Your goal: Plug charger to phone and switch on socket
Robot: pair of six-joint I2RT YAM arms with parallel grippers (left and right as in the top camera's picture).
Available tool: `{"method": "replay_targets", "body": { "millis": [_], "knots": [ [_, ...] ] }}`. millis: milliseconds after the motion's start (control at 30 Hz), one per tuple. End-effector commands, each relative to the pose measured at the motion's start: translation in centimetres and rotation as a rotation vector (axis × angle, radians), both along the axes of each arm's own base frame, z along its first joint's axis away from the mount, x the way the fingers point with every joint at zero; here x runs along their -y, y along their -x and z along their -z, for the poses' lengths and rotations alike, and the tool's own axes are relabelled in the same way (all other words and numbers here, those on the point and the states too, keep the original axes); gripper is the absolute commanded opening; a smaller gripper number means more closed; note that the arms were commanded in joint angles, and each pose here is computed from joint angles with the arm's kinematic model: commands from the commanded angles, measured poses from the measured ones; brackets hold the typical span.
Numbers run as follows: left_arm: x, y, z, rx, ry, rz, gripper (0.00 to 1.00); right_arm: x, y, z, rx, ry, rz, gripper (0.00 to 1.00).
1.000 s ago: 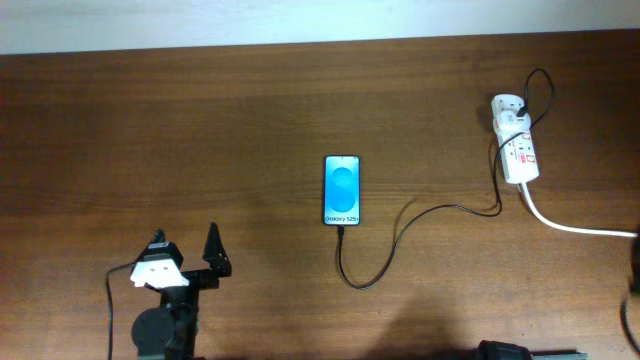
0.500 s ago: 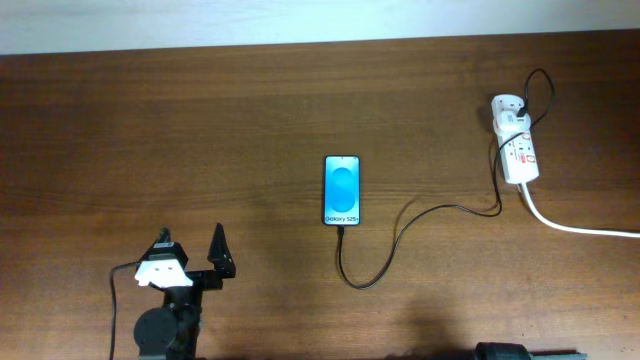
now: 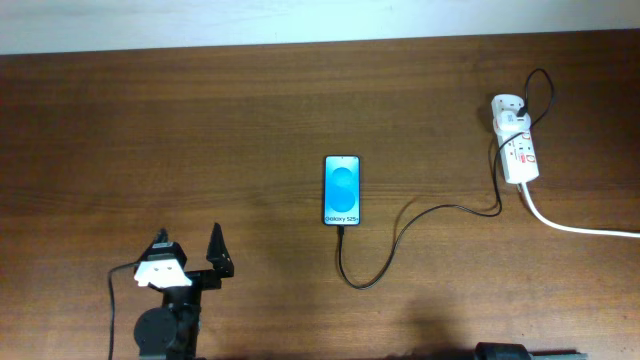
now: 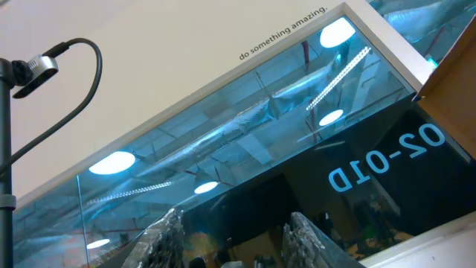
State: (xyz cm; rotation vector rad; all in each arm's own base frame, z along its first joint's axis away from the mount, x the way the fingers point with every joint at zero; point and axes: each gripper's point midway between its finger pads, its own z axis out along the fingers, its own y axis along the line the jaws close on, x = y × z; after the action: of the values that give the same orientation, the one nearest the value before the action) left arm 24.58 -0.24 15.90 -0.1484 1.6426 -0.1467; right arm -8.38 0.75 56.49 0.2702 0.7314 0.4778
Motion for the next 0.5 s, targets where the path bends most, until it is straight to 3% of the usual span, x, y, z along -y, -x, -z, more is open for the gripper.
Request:
{"method": "replay_targets", "body": {
  "millis": [0, 100, 133, 167, 233, 300, 400, 467],
  "knots": [
    [-0.4, 0.0, 0.3, -0.007, -0.148, -0.010, 0.99, 0.2, 0.0, 0.0, 0.000, -0.004, 0.004, 0.47],
    [-0.4, 0.0, 0.4, -0.009, -0.220, -0.004, 0.99, 0.2, -0.2, 0.1, -0.003, -0.004, 0.004, 0.48],
    [-0.4, 0.0, 0.4, -0.009, -0.220, -0.007, 0.99, 0.2, -0.4, 0.1, -0.002, -0.005, 0.004, 0.52],
    [-0.4, 0.0, 0.4, -0.009, -0.220, -0.007, 0.99, 0.3, -0.6, -0.2, 0.010, -0.004, 0.004, 0.72],
    [-0.4, 0.0, 0.4, -0.009, -0.220, -0.007, 0.99, 0.4, -1.7, 0.1, -0.006, -0.005, 0.004, 0.99],
    [-0.4, 0.0, 0.4, -0.009, -0.220, -0.007, 1.00, 0.7, -4.9, 2.1, -0.109, -0.014, 0.004, 0.99],
    [-0.4, 0.0, 0.4, -0.009, -0.220, -0.007, 0.99, 1.3, -11.5, 10.0, -0.467, -0.046, 0.004, 0.99],
    [-0.4, 0.0, 0.4, -0.009, -0.220, -0.007, 0.99, 1.5, -13.8, 13.3, -0.592, -0.058, 0.004, 0.99]
  ]
}}
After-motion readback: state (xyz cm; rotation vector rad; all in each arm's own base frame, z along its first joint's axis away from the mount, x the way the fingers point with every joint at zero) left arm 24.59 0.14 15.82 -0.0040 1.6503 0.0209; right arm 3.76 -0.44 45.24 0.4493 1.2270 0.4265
